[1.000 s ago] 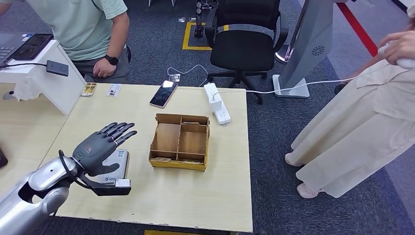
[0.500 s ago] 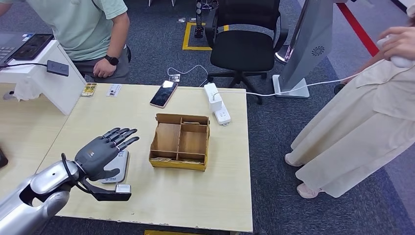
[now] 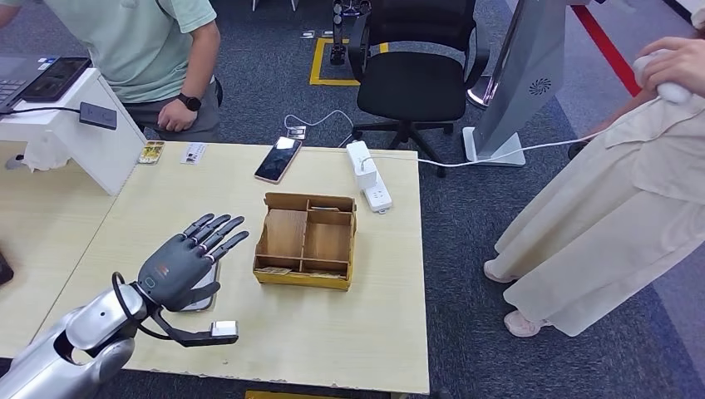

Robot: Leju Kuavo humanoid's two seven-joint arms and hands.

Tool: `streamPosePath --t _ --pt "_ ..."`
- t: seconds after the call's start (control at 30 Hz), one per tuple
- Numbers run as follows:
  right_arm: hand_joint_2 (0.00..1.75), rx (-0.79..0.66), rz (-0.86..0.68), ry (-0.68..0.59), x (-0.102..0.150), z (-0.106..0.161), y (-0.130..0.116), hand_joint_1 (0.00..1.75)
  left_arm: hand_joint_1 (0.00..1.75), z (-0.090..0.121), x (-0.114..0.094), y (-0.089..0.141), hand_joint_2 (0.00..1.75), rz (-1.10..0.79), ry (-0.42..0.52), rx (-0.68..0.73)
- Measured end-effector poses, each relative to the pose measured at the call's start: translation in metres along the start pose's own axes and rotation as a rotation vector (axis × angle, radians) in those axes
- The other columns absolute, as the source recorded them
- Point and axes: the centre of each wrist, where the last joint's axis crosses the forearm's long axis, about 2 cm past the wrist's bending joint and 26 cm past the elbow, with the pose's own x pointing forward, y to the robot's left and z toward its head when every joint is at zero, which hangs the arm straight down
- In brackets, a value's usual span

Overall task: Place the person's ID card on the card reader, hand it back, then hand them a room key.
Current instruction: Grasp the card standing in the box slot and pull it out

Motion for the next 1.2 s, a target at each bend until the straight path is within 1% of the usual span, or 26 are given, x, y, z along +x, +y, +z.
streamPosePath --t 0.13,0.27,0.53,0.6,0.73,0.8,0.97,1.2 --pt "1.75 0.002 -0.002 -0.003 0.003 0.001 0.002 0.00 0.00 -0.002 0.003 0.000 1.75 -0.071 -0.011 0.037" --pt "1.75 0.000 -0.006 -0.005 0.003 0.001 0.003 0.00 0.00 -0.003 0.004 0.001 1.75 -0.132 -0.008 0.041" --pt "1.75 0.003 -0.008 -0.011 0.004 0.001 0.003 0.00 0.00 -0.005 0.001 0.002 1.75 -0.086 -0.004 0.014" --pt "1.75 0.004 -0.010 -0.011 0.004 0.001 0.003 0.00 0.00 -0.006 0.000 0.002 1.75 -0.029 -0.007 -0.016" --pt "1.75 0.013 -0.012 -0.015 0.004 0.001 0.003 0.00 0.00 -0.009 -0.003 0.002 1.75 0.217 -0.023 -0.106" --pt "1.75 0.014 -0.012 -0.017 0.003 0.000 0.003 0.00 0.00 -0.011 -0.005 0.002 1.75 0.302 -0.028 -0.132" --pt "1.75 0.014 -0.004 -0.020 0.003 0.000 0.003 0.00 0.00 -0.010 -0.008 0.002 1.75 0.416 -0.030 -0.167" --pt "1.75 0.014 0.007 -0.021 0.003 0.000 0.003 0.00 0.00 -0.006 -0.015 0.002 1.75 0.521 -0.026 -0.223"
